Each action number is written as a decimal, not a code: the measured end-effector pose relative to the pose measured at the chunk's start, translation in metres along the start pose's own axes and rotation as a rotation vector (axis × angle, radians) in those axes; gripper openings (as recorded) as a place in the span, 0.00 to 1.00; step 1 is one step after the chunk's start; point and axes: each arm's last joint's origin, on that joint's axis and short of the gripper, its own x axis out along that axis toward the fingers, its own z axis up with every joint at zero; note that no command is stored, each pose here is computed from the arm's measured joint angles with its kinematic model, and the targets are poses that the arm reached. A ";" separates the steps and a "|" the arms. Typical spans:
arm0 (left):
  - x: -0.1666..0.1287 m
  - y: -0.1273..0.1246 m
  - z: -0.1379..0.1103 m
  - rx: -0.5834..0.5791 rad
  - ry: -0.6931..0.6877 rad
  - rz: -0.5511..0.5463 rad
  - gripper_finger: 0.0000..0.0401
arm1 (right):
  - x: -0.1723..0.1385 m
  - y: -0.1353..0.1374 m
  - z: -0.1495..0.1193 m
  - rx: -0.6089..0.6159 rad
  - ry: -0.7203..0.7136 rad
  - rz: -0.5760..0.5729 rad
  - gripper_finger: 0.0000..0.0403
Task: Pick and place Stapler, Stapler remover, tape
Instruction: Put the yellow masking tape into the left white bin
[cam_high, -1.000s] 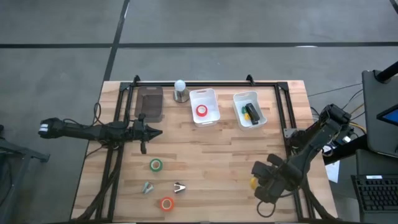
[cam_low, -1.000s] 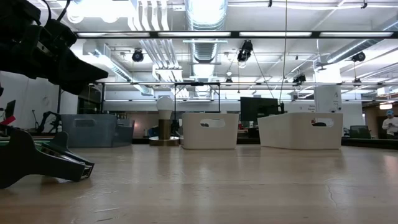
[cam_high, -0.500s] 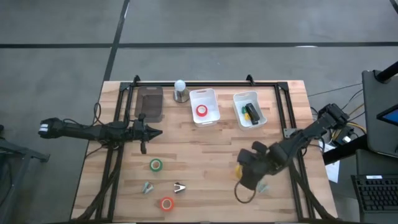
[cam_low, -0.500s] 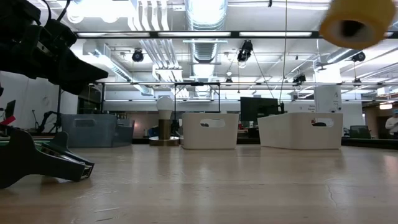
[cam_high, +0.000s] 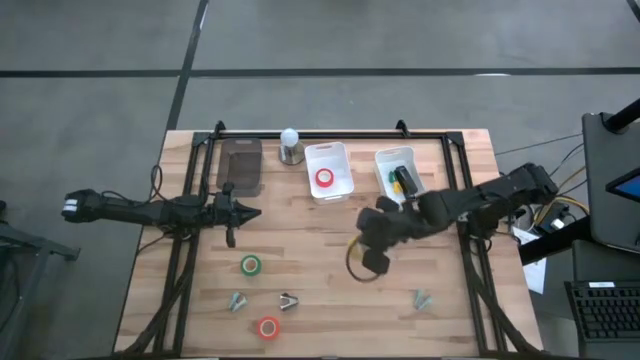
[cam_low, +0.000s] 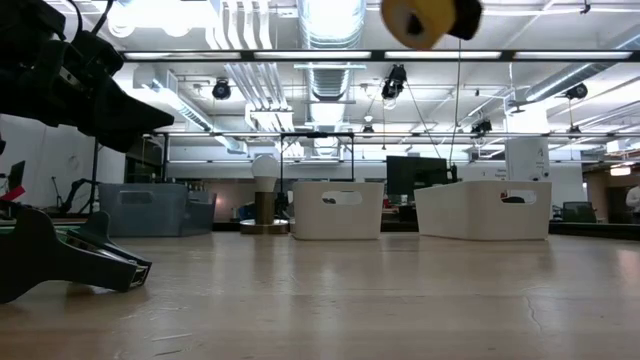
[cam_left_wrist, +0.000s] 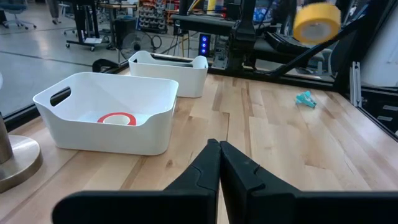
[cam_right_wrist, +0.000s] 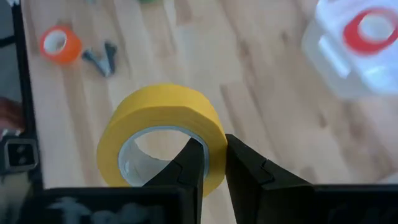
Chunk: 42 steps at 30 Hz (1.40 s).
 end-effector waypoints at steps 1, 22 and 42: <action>0.000 0.000 0.000 0.000 0.000 0.000 0.03 | 0.000 -0.003 0.005 -0.006 -0.016 -0.001 0.11; 0.000 0.000 0.000 0.000 0.000 0.000 0.03 | 0.020 -0.103 0.087 0.022 -0.371 -0.124 0.11; 0.000 0.000 -0.002 0.004 0.019 0.003 0.03 | 0.126 -0.233 0.119 0.240 -0.117 -0.149 0.12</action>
